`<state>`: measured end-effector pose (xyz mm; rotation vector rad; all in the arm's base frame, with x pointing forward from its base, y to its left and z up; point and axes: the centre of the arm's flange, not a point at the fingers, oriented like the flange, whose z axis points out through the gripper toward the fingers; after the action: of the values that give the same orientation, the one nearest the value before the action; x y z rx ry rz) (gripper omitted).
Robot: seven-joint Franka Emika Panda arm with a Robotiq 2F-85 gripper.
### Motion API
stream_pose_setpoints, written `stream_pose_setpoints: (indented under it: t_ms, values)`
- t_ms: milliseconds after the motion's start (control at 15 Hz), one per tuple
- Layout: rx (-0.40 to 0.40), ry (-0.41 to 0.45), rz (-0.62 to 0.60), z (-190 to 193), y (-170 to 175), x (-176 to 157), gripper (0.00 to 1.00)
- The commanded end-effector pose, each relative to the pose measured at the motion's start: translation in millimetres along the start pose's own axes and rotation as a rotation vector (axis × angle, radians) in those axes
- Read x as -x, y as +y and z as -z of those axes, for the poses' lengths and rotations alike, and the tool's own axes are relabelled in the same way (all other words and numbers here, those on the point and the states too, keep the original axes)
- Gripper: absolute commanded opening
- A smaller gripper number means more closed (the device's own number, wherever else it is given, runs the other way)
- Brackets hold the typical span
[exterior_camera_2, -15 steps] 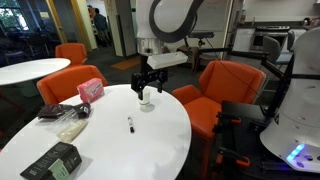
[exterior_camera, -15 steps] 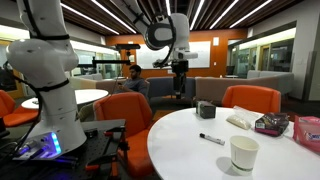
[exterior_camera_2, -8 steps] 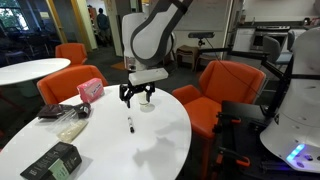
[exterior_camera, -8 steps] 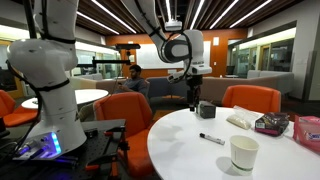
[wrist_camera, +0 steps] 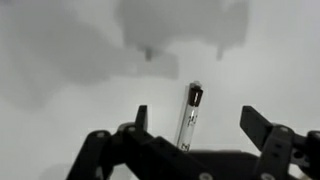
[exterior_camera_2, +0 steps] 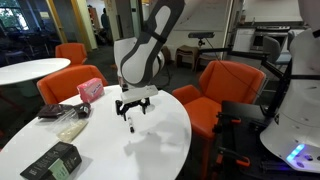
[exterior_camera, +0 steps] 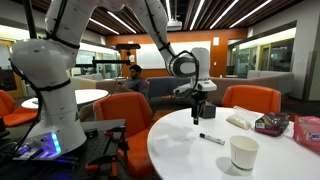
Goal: Put the marker in the cup
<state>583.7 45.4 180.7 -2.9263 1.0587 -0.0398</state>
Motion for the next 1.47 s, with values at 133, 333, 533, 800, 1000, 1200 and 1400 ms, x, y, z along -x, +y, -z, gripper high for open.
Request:
stream_pose_setpoints:
  t_ms: [133, 333, 533, 800, 1000, 1200, 1400]
  values:
    - [-0.007, 0.003, -0.057, -34, -21, -12, 1.00]
    - [-0.010, -0.003, -0.077, -50, -23, -18, 1.00]
    - [-0.006, -0.005, -0.094, -63, -22, -25, 0.97]
    - [0.002, -0.011, -0.103, -76, -22, -30, 0.69]
    - [0.003, -0.005, -0.094, -78, -22, -29, 0.47]
    - [0.011, 0.000, -0.093, -79, -22, -30, 0.25]
    - [0.018, -0.003, -0.096, -76, -20, -29, 0.01]
